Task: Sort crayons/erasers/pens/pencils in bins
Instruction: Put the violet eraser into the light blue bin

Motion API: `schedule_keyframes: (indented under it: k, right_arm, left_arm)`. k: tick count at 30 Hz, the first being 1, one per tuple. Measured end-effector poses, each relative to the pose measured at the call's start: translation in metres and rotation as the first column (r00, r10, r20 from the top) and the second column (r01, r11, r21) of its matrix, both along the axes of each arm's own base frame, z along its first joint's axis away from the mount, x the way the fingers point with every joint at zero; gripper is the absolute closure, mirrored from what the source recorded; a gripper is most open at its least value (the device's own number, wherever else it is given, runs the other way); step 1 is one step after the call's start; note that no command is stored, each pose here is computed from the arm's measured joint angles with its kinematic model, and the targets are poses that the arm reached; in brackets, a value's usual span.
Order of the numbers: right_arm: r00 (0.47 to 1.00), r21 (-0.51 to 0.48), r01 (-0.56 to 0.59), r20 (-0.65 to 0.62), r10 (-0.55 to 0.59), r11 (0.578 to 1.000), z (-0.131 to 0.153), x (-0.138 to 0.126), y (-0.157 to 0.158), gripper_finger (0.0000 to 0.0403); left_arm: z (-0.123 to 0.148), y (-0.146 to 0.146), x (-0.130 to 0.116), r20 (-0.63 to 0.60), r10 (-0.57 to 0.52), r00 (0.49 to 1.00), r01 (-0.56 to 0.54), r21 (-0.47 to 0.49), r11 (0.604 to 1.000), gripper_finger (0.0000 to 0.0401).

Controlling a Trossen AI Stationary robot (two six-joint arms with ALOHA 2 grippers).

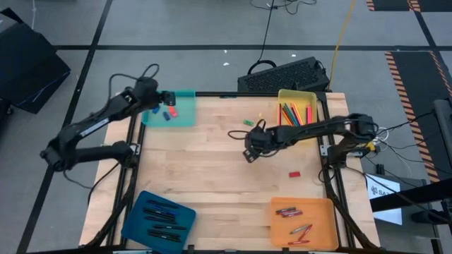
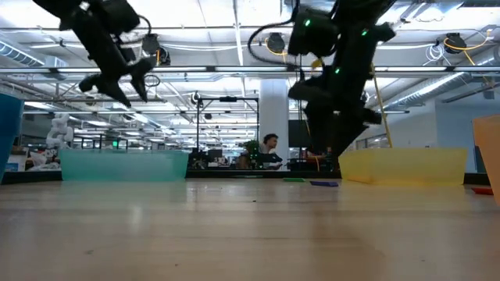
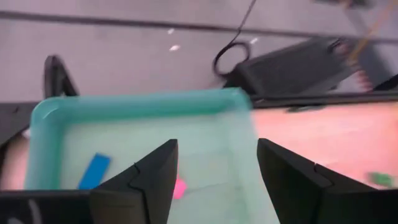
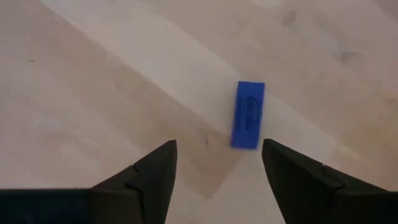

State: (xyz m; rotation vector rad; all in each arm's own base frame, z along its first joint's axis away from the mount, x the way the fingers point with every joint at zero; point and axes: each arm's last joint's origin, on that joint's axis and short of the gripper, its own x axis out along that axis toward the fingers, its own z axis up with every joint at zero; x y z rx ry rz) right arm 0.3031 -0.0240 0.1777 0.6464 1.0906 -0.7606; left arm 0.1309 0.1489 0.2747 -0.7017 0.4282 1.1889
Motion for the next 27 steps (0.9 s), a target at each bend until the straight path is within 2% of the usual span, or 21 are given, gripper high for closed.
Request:
schedule_keyframes:
  k: [3,6,10,16,22,27]
  right_arm:
    - [0.998,0.013,-0.033,-0.048,0.034,0.999,-0.013,0.013,-0.006,0.0178]
    - [0.99,0.01,-0.06,-0.124,0.061,0.998,-0.024,0.028,-0.01,0.0179]
    - [0.978,0.006,-0.005,-0.21,0.006,1.0,-0.033,0.038,-0.024,0.0179]
    - [0.963,0.044,0.079,-0.261,-0.065,0.996,-0.035,0.032,-0.036,0.0179]
    - [0.965,0.091,0.05,-0.26,-0.025,0.995,-0.04,0.027,-0.039,0.0181]
    - [0.969,0.111,0.049,-0.248,-0.02,0.993,-0.044,0.026,-0.038,0.0216]
  left_arm:
    - [0.013,-0.01,-0.003,0.08,-0.02,0.997,0.016,0.054,0.998,0.0178]
    - [0.02,-0.016,-0.005,0.111,-0.042,0.993,0.033,0.089,0.996,0.0178]
    - [0.021,-0.02,-0.004,0.117,-0.065,0.991,0.055,0.088,0.995,0.0178]
    - [0.017,-0.024,-0.001,0.115,-0.111,0.987,0.107,0.041,0.993,0.0178]
    - [0.018,-0.027,0.002,0.141,-0.12,0.983,0.116,0.035,0.993,0.0178]
    - [0.019,-0.029,0.005,0.154,-0.135,0.979,0.129,0.049,0.99,0.0178]
